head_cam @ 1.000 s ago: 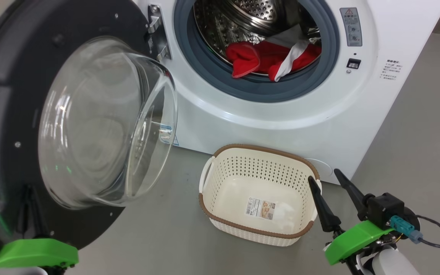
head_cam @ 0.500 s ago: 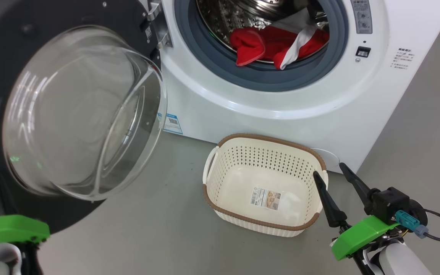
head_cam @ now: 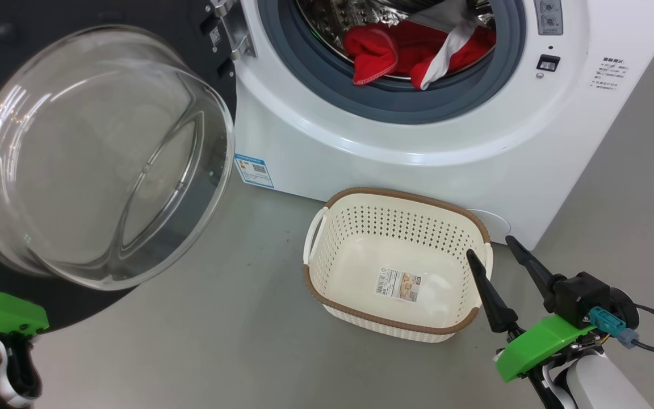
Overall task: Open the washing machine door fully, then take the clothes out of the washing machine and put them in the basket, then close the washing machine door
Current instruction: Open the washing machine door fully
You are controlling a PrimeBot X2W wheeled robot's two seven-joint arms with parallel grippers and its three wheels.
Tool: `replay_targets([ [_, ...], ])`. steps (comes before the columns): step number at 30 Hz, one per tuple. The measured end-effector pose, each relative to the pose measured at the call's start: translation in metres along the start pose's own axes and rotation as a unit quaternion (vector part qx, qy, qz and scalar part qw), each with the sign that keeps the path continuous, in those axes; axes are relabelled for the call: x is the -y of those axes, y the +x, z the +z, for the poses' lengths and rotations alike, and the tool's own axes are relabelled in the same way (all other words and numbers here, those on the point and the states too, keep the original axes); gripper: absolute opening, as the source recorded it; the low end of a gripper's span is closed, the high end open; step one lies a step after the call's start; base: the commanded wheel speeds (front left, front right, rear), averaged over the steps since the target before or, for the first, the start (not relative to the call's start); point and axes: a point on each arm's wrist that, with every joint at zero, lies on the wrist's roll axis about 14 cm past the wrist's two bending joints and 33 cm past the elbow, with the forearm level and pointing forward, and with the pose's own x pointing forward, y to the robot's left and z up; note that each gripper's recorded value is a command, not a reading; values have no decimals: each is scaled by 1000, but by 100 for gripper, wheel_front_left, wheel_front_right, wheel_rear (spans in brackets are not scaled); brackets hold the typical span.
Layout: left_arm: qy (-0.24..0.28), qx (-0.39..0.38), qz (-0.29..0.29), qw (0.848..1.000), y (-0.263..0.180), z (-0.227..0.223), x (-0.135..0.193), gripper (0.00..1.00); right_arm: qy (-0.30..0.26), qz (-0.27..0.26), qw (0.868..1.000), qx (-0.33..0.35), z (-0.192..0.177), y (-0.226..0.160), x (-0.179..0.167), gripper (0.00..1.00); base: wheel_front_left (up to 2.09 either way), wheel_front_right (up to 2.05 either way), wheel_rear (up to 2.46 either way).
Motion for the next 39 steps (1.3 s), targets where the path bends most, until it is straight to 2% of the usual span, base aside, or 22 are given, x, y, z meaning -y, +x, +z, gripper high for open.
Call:
replay_targets([
  [15, 11, 21, -14, 1000, 1, 12, 11, 0, -2, -7, 1000, 6, 6, -4, 1, 100, 0, 0, 0],
  [16, 13, 27, -18, 999, 0, 15, 13, 20, -3, -7, 1000, 7, 7, -4, 1, 100, 0, 0, 0],
  [18, 16, 32, -25, 999, -3, 17, 15, 46, -3, -8, 1000, 9, 8, -5, 0, 100, 0, 0, 0],
  [19, 17, 34, -25, 999, -5, 18, 15, 83, -2, -9, 1000, 10, 9, -6, 0, 100, 0, 0, 0],
  [20, 18, 37, -28, 999, -7, 19, 16, 100, -2, -10, 1000, 10, 10, -6, -1, 100, 0, 0, 0],
  [28, 8, 102, -73, 992, -18, 61, 43, 100, 3, -21, 999, 24, 20, -12, 0, 100, 0, 0, 0],
  [34, -9, 145, -151, 978, -34, 91, 87, 100, 5, -46, 998, 40, 31, -20, 13, 100, 0, 0, 0],
  [39, 13, 128, -216, 968, -46, 83, 125, 100, 5, -64, 996, 56, 41, -29, 22, 100, 0, 0, 0],
])
